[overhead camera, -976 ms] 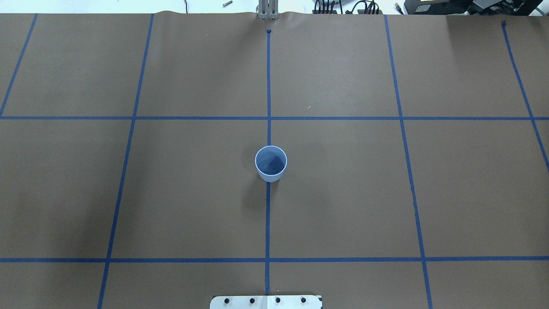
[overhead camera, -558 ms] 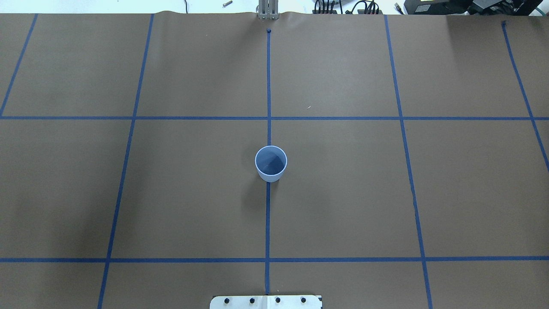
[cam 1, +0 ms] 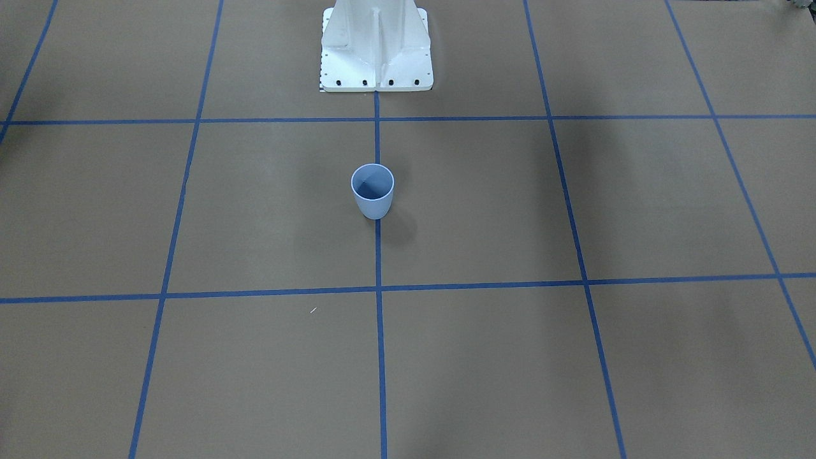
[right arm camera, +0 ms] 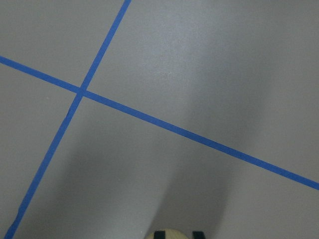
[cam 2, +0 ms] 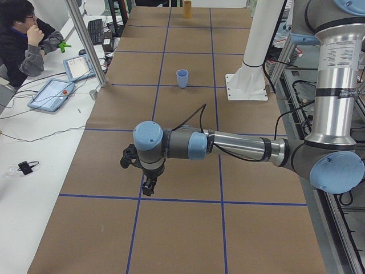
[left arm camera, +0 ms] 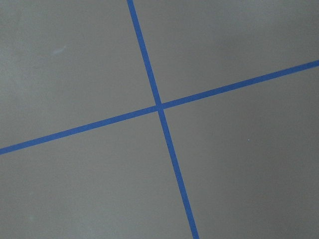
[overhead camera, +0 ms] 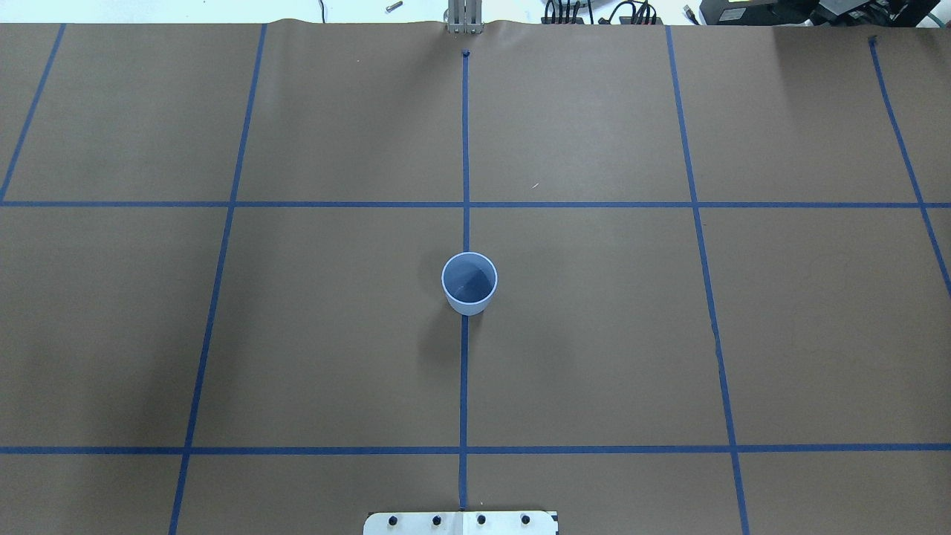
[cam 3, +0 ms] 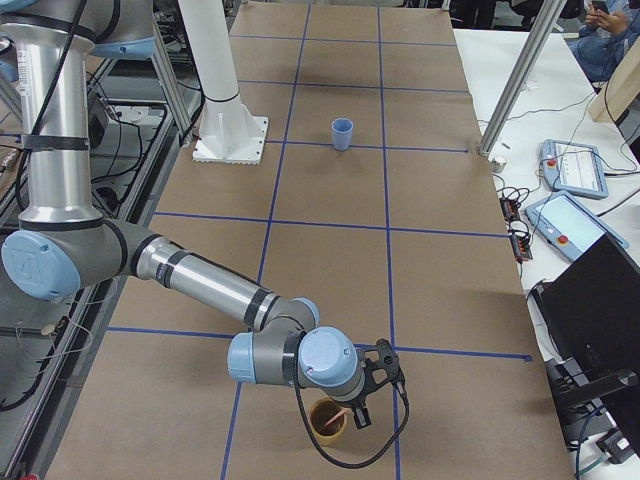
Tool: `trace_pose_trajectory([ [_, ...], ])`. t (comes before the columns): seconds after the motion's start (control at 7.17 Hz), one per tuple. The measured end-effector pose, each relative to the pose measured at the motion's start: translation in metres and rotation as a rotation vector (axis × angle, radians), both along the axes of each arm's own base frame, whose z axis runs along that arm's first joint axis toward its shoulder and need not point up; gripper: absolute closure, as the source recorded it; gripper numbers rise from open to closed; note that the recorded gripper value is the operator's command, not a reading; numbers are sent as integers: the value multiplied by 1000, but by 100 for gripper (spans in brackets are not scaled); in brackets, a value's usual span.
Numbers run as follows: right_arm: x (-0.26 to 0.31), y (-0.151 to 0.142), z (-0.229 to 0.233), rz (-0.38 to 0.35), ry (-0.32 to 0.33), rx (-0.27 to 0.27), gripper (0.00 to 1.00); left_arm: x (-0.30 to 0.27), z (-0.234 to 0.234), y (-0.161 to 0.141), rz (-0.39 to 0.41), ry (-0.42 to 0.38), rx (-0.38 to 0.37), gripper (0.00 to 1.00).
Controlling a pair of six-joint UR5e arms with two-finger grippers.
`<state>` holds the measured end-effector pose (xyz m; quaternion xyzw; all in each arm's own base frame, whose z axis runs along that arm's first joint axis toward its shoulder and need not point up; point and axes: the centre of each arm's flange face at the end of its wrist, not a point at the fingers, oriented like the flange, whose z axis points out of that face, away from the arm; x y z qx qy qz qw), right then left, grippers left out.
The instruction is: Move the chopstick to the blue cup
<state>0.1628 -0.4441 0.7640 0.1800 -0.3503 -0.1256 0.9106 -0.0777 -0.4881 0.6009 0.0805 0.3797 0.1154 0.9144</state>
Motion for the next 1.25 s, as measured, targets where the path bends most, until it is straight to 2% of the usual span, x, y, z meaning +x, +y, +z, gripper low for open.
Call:
trace_pose_trajectory([
  [0.14, 0, 0, -1, -1, -5, 3, 94, 0, 0, 0, 0, -1, 0, 1],
  [0.28, -1, -1, -2, -1, -11, 6, 99, 0, 0, 0, -1, -2, 0, 1],
  [0.7, 4, -1, -7, 7, -15, 16, 100, 0, 0, 0, 0, -3, 0, 1],
  [1.25, 37, 5, -20, 77, -28, 37, 100, 0, 1, 0, 0, -4, -1, 1],
])
